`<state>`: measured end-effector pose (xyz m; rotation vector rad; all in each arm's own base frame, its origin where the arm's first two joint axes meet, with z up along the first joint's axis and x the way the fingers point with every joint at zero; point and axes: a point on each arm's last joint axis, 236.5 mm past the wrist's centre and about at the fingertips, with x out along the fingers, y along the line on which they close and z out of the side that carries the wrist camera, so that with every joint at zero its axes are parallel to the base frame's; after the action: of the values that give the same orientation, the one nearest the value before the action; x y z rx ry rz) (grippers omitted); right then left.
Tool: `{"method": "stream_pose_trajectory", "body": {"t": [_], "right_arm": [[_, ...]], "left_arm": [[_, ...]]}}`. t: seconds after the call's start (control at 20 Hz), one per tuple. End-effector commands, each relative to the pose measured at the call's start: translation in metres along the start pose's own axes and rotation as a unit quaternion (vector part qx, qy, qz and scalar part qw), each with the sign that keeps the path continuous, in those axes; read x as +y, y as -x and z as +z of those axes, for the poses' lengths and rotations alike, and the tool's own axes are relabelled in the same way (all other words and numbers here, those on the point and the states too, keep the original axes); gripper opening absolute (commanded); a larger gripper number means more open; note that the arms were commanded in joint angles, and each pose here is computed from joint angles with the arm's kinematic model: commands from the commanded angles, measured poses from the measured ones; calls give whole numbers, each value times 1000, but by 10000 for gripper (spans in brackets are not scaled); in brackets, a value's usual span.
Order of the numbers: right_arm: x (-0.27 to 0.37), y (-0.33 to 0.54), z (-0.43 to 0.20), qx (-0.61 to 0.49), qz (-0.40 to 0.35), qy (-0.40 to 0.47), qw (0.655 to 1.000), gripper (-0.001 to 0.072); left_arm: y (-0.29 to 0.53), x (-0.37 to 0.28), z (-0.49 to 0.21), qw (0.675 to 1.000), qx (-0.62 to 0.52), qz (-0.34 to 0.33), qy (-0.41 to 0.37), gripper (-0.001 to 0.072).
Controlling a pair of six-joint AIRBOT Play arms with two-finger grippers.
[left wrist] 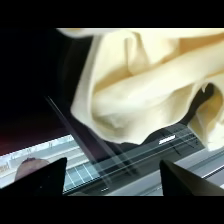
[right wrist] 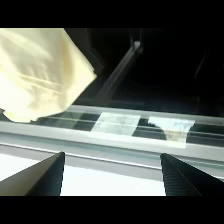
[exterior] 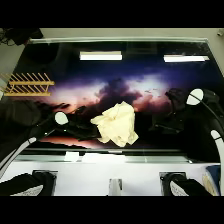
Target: Fold the shirts.
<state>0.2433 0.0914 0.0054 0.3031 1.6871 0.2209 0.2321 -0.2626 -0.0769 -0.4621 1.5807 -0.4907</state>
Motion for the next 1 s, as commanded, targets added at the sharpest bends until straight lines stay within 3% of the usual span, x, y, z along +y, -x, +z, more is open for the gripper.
{"method": "stream_pose_trajectory", "body": {"t": [0.0,0.05,0.25,0.3,0.35,0.45,0.5,0.55,0.95], "right_arm": [[-3,-27,-16,31,15,-8,999,607],[-3,-32,-19,37,17,-12,999,607],[2,-48,-27,48,42,-13,998,607],[4,-54,-27,44,51,-16,998,607],[7,-62,-27,40,62,-26,997,607],[16,-76,-26,30,94,-49,994,607],[19,-82,-25,25,108,-56,992,607],[20,-86,-23,19,114,-62,991,607],[25,-106,6,-55,158,-138,976,605]], "left_arm": [[-17,-17,15,998,-46,-28,23,683],[-16,-18,21,997,-58,-32,28,595],[-24,-11,26,997,-61,-26,38,588],[-27,-9,25,997,-58,-24,41,552],[-28,-8,25,997,-57,-23,42,415],[-28,-8,22,998,-52,-22,41,330],[-28,-8,19,998,-45,-22,41,129],[-29,-8,19,998,-44,-22,35,34],[-26,-12,7,999,-20,-25,10,31]]}}
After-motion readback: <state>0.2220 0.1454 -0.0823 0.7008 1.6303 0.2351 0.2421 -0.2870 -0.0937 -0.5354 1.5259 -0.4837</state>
